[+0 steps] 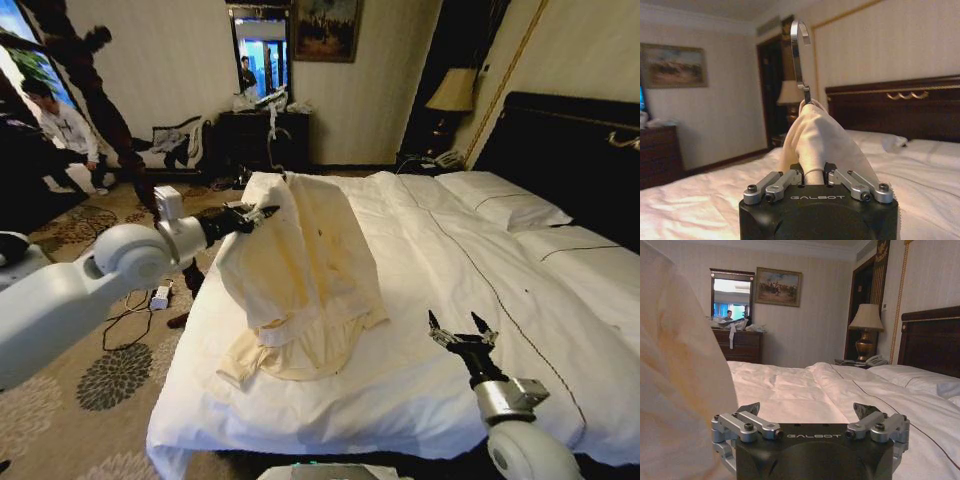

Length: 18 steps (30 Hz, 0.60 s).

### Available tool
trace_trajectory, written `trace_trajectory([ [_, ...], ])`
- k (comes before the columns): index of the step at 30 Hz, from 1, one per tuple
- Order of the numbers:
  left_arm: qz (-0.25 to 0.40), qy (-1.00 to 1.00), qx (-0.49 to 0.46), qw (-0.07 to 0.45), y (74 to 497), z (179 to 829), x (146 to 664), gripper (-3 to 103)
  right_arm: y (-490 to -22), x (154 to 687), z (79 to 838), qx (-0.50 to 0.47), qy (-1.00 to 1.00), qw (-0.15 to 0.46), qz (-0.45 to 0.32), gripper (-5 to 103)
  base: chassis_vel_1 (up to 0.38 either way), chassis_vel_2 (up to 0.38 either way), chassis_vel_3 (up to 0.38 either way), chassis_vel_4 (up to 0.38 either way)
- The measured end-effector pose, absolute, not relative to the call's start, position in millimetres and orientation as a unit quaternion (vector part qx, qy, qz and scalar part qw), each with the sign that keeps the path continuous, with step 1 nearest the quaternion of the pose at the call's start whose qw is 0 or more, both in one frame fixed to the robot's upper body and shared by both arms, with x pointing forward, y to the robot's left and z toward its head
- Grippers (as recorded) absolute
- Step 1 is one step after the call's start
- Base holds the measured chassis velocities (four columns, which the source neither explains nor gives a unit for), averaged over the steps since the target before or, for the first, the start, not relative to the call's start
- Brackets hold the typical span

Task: Pick up the clothes from the bed and hang them on the clothes hanger.

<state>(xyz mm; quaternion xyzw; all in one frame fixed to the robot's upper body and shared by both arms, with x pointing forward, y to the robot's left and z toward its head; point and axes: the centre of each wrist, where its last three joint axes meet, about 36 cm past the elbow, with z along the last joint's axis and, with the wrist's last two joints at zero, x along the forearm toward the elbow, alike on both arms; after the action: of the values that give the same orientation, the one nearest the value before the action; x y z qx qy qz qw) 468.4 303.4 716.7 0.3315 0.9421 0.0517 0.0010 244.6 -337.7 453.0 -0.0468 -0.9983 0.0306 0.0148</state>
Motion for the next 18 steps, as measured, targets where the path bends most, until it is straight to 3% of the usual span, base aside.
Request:
trace_trajectory([
  [7, 0.052, 0.956, 0.288, 0.017, 325, 738, 482, 16, -338, 245, 453, -0.047, -0.998, 0.015, 0.031, 100, 0.000, 0.000, 0.000, 0.000],
  [18, 0.040, 0.980, 0.197, -0.007, 360, 771, 517, 16, -338, 246, 453, -0.047, -0.998, 0.016, 0.031, 100, 0.000, 0.000, 0.000, 0.000],
])
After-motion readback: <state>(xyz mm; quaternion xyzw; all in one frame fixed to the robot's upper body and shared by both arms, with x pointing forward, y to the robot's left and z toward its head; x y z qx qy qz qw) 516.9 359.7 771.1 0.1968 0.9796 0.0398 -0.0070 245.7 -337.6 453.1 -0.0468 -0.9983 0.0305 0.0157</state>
